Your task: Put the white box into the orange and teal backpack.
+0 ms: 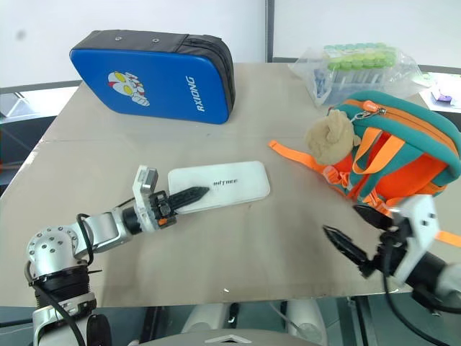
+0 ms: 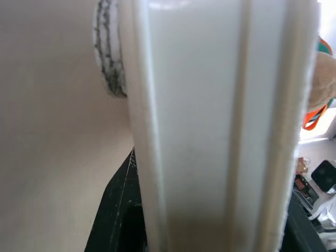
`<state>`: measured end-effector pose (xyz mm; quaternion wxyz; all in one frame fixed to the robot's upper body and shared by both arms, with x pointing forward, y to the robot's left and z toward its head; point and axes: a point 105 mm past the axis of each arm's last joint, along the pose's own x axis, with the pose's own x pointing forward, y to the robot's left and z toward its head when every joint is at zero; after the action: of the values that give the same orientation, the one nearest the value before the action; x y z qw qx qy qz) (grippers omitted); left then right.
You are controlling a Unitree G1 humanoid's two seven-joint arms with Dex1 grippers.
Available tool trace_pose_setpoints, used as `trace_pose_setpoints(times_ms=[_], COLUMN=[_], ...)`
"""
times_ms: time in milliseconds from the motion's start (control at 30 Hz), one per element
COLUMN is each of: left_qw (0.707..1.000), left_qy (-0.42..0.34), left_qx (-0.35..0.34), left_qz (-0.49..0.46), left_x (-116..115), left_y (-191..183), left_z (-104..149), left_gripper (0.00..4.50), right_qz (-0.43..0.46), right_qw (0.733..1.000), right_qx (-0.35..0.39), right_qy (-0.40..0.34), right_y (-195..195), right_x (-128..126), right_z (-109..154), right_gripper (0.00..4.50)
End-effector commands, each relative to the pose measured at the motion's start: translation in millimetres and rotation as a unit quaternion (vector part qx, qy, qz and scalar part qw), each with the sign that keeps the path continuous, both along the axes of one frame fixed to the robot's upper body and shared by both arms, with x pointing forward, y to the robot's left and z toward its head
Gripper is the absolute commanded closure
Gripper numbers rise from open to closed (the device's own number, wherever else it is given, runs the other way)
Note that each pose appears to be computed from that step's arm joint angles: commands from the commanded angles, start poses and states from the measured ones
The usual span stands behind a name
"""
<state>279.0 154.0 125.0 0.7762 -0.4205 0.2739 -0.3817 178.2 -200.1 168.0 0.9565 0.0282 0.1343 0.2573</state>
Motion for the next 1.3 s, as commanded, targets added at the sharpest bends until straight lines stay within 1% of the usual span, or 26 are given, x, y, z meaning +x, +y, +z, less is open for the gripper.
trace_pose_setpoints(times_ms=[33, 67, 133, 200, 267, 333, 367, 433, 467, 500, 533, 567, 600, 633, 667, 700, 800, 900, 933, 1000, 1100, 1167, 1233, 1300], left_qw=[0.998, 0.998, 0.996, 0.994, 0.993, 0.992, 0.991, 0.990, 0.989, 0.989, 0.989, 0.988, 0.987, 0.986, 0.985, 0.982, 0.971, 0.957, 0.948, 0.932, 0.929, 0.924, 0.905, 0.897], left_qy=[-0.056, -0.065, -0.086, -0.102, -0.111, -0.126, -0.133, -0.142, -0.145, -0.148, -0.150, -0.153, -0.155, -0.159, -0.164, -0.171, -0.208, -0.243, -0.268, -0.311, -0.317, -0.326, -0.364, -0.387], left_qx=[-0.010, -0.010, -0.013, -0.008, -0.006, -0.004, 0.000, 0.004, 0.004, 0.005, 0.005, 0.005, 0.010, 0.018, 0.024, 0.025, 0.027, 0.044, 0.034, 0.045, 0.071, 0.094, 0.122, 0.127], left_qz=[-0.016, -0.017, -0.023, -0.028, -0.029, -0.017, -0.012, -0.002, 0.003, 0.009, 0.012, 0.023, 0.035, 0.046, 0.056, 0.070, 0.113, 0.154, 0.167, 0.184, 0.175, 0.174, 0.182, 0.171], left_x=[6.1, 8.2, 10.7, 10.4, 11.1, 13.6, 14.3, 15.2, 15.5, 15.5, 15.5, 15.6, 16.1, 16.3, 16.5, 18.0, 24.8, 32.0, 33.3, 33.9, 29.9, 24.8, 14.6, 5.1], left_y=[-5.5, -5.9, -7.3, -7.0, -6.3, -4.4, -3.6, -2.8, -2.5, -2.3, -2.2, -0.6, 1.7, 4.1, 6.1, 8.8, 15.4, 24.3, 26.7, 31.1, 38.0, 47.4, 63.5, 68.2], left_z=[21.4, 24.7, 34.6, 38.5, 40.0, 43.8, 44.9, 46.4, 47.1, 47.8, 48.2, 48.2, 46.4, 44.5, 43.7, 45.5, 59.7, 71.6, 83.6, 100.6, 105.4, 108.4, 125.7, 137.9], left_gripper=[3.40, 3.40, 3.40, 3.40, 3.40, 3.40, 3.40, 3.40, 3.40, 3.40, 3.40, 3.40, 3.40, 3.40, 3.40, 3.40, 3.40, 3.40, 3.40, 3.40, 3.40, 3.40, 3.40, 3.40], right_qz=[-0.089, -0.107, -0.117, -0.113, -0.112, -0.116, -0.118, -0.119, -0.119, -0.115, -0.112, -0.099, -0.082, -0.063, -0.042, -0.018, 0.066, 0.154, 0.206, 0.287, 0.359, 0.399, 0.455, 0.468], right_qw=[0.995, 0.993, 0.991, 0.990, 0.990, 0.986, 0.985, 0.982, 0.981, 0.980, 0.979, 0.979, 0.979, 0.978, 0.978, 0.978, 0.973, 0.961, 0.951, 0.929, 0.903, 0.888, 0.864, 0.858], right_qx=[-0.040, -0.046, -0.037, -0.027, -0.021, -0.019, -0.028, -0.052, -0.064, -0.067, -0.068, -0.067, -0.066, -0.065, -0.062, -0.055, -0.025, 0.016, 0.035, 0.060, 0.083, 0.087, 0.086, 0.095], right_qy=[-0.021, -0.027, -0.052, -0.075, -0.086, -0.114, -0.122, -0.134, -0.141, -0.149, -0.155, -0.166, -0.175, -0.186, -0.196, -0.201, -0.220, -0.229, -0.229, -0.228, -0.222, -0.212, -0.197, -0.187], right_y=[-23.0, -27.5, -24.9, -16.7, -11.1, -3.4, -0.7, -0.2, -0.9, -0.2, 0.5, 4.4, 9.6, 15.8, 23.1, 31.7, 59.6, 88.8, 104.2, 125.2, 140.2, 145.9, 151.3, 150.5], right_x=[17.1, 24.9, 48.8, 73.2, 89.5, 111.3, 118.8, 125.8, 127.7, 128.8, 129.6, 131.2, 132.7, 134.1, 134.9, 135.1, 131.3, 122.8, 115.1, 100.6, 85.6, 76.3, 62.2, 59.4], right_z=[8.4, 9.3, 16.4, 23.7, 28.0, 34.7, 34.9, 33.7, 33.3, 34.7, 35.6, 38.8, 41.3, 44.2, 47.0, 49.4, 59.2, 71.8, 77.9, 86.7, 95.1, 95.5, 93.2, 94.1], right_gripper=[0.00, 0.00, 0.00, 0.00, 0.00, 0.00, 0.24, 0.79, 1.25, 1.84, 2.25, 2.87, 3.15, 3.62, 4.20, 4.36, 4.36, 4.36, 4.36, 4.36, 4.36, 4.36, 4.36, 4.36])
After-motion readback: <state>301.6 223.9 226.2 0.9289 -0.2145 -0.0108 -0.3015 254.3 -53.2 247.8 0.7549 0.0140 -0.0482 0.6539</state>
